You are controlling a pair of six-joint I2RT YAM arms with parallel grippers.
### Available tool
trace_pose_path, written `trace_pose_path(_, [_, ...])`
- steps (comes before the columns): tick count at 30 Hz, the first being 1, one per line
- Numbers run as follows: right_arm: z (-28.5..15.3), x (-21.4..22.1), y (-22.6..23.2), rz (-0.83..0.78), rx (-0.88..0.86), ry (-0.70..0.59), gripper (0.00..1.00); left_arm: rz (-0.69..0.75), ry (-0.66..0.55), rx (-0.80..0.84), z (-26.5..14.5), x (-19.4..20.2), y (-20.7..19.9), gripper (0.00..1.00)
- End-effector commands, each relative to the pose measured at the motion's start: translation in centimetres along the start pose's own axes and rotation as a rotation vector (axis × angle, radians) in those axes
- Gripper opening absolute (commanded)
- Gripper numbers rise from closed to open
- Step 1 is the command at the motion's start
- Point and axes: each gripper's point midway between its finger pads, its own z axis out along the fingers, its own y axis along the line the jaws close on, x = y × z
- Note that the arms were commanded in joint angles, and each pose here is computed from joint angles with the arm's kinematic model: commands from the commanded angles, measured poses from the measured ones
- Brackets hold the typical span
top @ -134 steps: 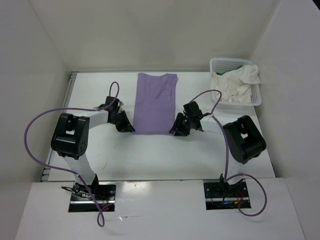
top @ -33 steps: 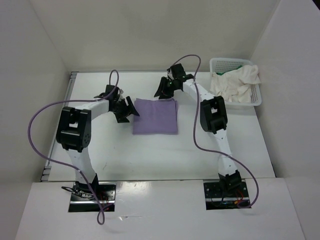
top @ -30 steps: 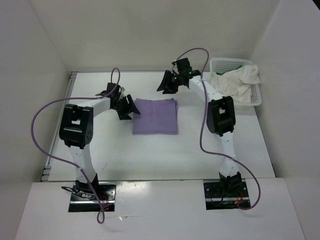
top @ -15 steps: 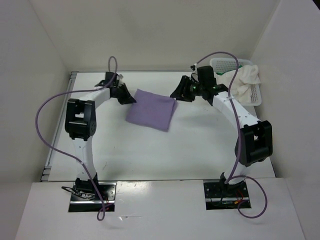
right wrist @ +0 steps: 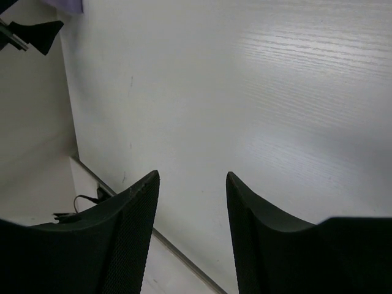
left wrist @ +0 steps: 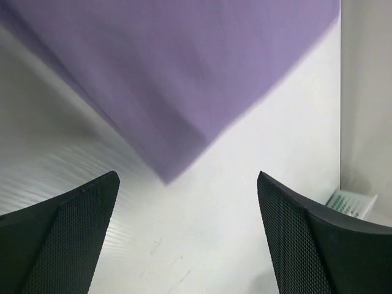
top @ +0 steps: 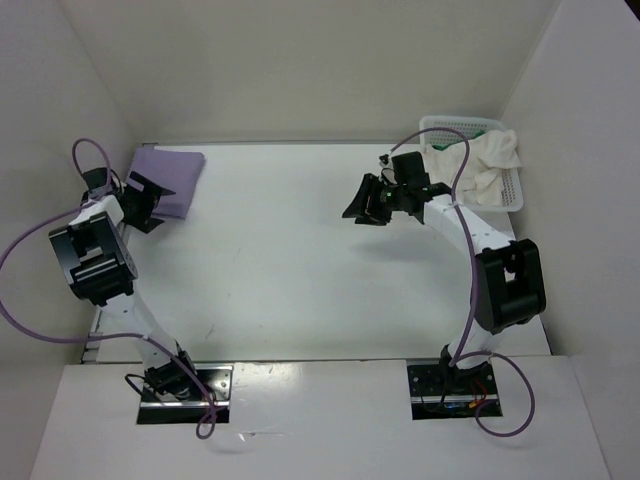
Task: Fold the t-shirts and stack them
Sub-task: Put the neatly folded tshirt into the corner of the board with the left arm, then grab crumpled tshirt from bin with the right arm
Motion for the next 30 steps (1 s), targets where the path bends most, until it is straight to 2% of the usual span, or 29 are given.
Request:
trace_pose_path(1, [-1.4, -1.0, 1.7, -0.054, -0.058, -0.058, 0.54, 0.059, 0.027, 0.09, -1.5, 1.8, -3.6, 1.0])
trace_pose_path(3, [-1.5, -1.7, 1.7, -0.059, -0.045, -0.08, 0.59, 0.081, 0.029, 0.084, -2.4, 3.1, -3.5, 1.0])
trace_pose_path(5, [-1.6, -2.3, 1.6, -0.062, -0.024, -0.107, 0.75, 0.124, 0.016, 0.07, -3.7, 3.8, -3.8, 1.0])
trace_pose_path(7, [-2.4, -4.6, 0.8, -0.04, 0.052, -0.207, 1.0, 0.155, 0.056, 0.065, -4.0, 6.4, -3.7, 1.0])
trace_pose_path(10, [-4.6, -8.9, 0.4, -0.046, 0.151, -0.368, 1.0, 0.228, 0.071, 0.091, -5.6, 9.2, -5.0, 1.0])
trace_pose_path(11, [-5.1, -10.2, -0.1, -0.055, 0.183, -0.408, 1.0, 0.301, 0.105, 0.113, -6.0, 12.0, -6.2, 0.97])
trace_pose_path(12, [-6.9, -12.6, 0.1, -0.074, 0.203, -0.477, 0.95, 0.326, 0.126, 0.112, -6.2, 13.6, -6.7, 0.82])
trace_pose_path(13, [-7.1, -14.0, -1.1, -0.056, 0.234, -0.502, 0.76, 0.366, 0.148, 0.13, -6.4, 15.1, -7.4, 0.76])
trace_pose_path(14, [-8.0, -15.3, -2.4, -0.034, 0.282, -0.541, 0.39, 0.43, 0.195, 0.172, -6.9, 18.4, -9.1, 0.64])
trace_pose_path(15, [-9.4, -16.9, -3.2, -0.012, 0.318, -0.577, 0.24, 0.463, 0.229, 0.189, -6.9, 20.3, -9.8, 0.53])
trace_pose_path(16, [-11.3, -18.6, -5.9, 0.042, 0.37, -0.624, 0.16, 0.5, 0.248, 0.209, -7.3, 22.0, -10.7, 0.47])
trace_pose_path(17, [-12.0, -19.6, -7.8, 0.071, 0.414, -0.647, 0.15, 0.577, 0.317, 0.241, -7.8, 25.8, -11.9, 0.47])
trace_pose_path(19, [-14.8, -21.5, -11.7, 0.135, 0.488, -0.705, 0.2, 0.637, 0.367, 0.265, -8.3, 29.1, -12.5, 0.47])
trace_pose_path(20, [-15.1, -22.2, -13.1, 0.132, 0.528, -0.714, 0.26, 0.664, 0.395, 0.299, -8.7, 30.7, -13.2, 0.49])
trace_pose_path(22, [-15.4, -22.9, -15.6, 0.133, 0.581, -0.685, 0.32, 0.702, 0.479, 0.364, -9.6, 34.7, -14.0, 0.52])
trace_pose_path(23, [-14.2, -23.5, -16.7, 0.142, 0.592, -0.662, 0.35, 0.713, 0.512, 0.351, -9.5, 36.0, -13.1, 0.52])
trace_pose_path(26, [-12.3, -24.4, -17.4, 0.097, 0.525, -0.607, 0.56, 0.759, 0.585, 0.364, -9.8, 39.4, -12.3, 0.55])
trace_pose_path(27, [-11.2, -24.8, -18.4, 0.104, 0.528, -0.59, 0.69, 0.756, 0.602, 0.356, -9.9, 40.1, -11.9, 0.55])
trace_pose_path(29, [-11.5, -26.2, -19.5, 0.134, 0.559, -0.624, 0.76, 0.779, 0.636, 0.374, -10.3, 41.6, -11.8, 0.59])
trace_pose_path(30, [-10.5, -26.3, -20.8, 0.159, 0.577, -0.615, 0.76, 0.787, 0.645, 0.378, -10.5, 42.1, -11.8, 0.59])
